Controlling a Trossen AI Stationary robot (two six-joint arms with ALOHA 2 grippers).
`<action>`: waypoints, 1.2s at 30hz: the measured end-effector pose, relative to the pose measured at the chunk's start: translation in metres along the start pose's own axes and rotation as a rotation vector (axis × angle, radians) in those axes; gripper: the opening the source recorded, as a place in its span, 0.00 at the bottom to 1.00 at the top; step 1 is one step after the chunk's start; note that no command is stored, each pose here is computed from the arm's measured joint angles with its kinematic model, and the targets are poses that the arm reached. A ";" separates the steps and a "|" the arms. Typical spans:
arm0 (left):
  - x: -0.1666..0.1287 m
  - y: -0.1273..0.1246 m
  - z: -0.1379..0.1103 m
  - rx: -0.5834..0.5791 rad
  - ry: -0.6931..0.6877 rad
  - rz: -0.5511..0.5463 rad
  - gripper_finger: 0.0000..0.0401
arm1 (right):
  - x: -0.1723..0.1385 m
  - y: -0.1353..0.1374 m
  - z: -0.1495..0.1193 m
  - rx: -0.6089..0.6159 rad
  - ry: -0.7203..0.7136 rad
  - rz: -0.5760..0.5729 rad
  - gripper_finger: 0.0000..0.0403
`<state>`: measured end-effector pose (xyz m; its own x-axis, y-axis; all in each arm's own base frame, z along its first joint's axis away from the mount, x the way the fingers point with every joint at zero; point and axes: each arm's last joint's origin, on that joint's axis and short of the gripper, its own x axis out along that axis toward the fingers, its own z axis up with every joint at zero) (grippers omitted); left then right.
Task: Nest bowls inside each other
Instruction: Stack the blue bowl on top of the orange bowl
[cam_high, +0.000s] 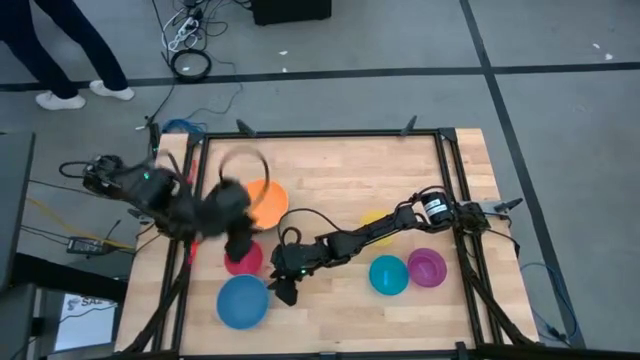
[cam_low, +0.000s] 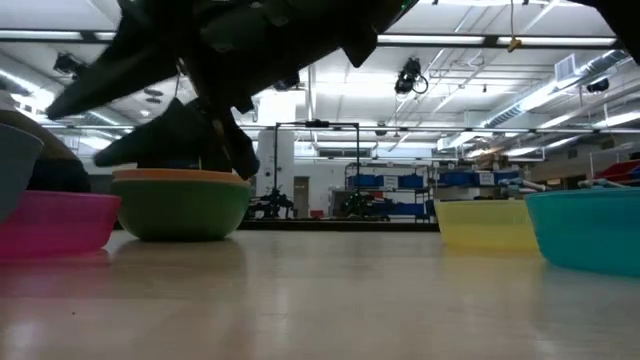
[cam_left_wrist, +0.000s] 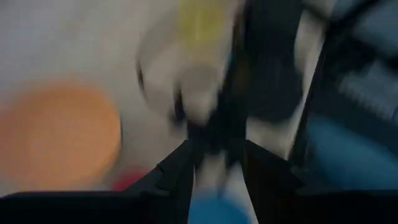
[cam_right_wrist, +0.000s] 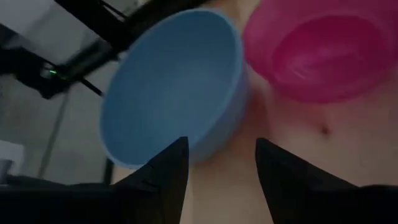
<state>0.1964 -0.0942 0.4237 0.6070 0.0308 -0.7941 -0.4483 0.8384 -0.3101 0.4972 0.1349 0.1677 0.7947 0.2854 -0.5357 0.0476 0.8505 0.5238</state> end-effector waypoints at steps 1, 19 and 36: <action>0.002 -0.004 -0.010 -0.003 0.061 0.021 0.35 | -0.001 -0.001 0.000 -0.011 0.011 -0.013 0.43; 0.063 -0.101 -0.163 0.233 0.269 0.227 0.35 | -0.173 0.054 0.034 -0.404 0.042 -0.662 0.43; 0.145 -0.107 -0.174 0.219 0.365 0.566 0.35 | -0.289 0.081 0.053 -0.447 -0.145 -0.709 0.43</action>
<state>0.2181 -0.2743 0.2509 0.0434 0.3419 -0.9387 -0.4644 0.8388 0.2841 0.3032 0.0982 0.4004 0.7384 -0.4144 -0.5319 0.3446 0.9100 -0.2306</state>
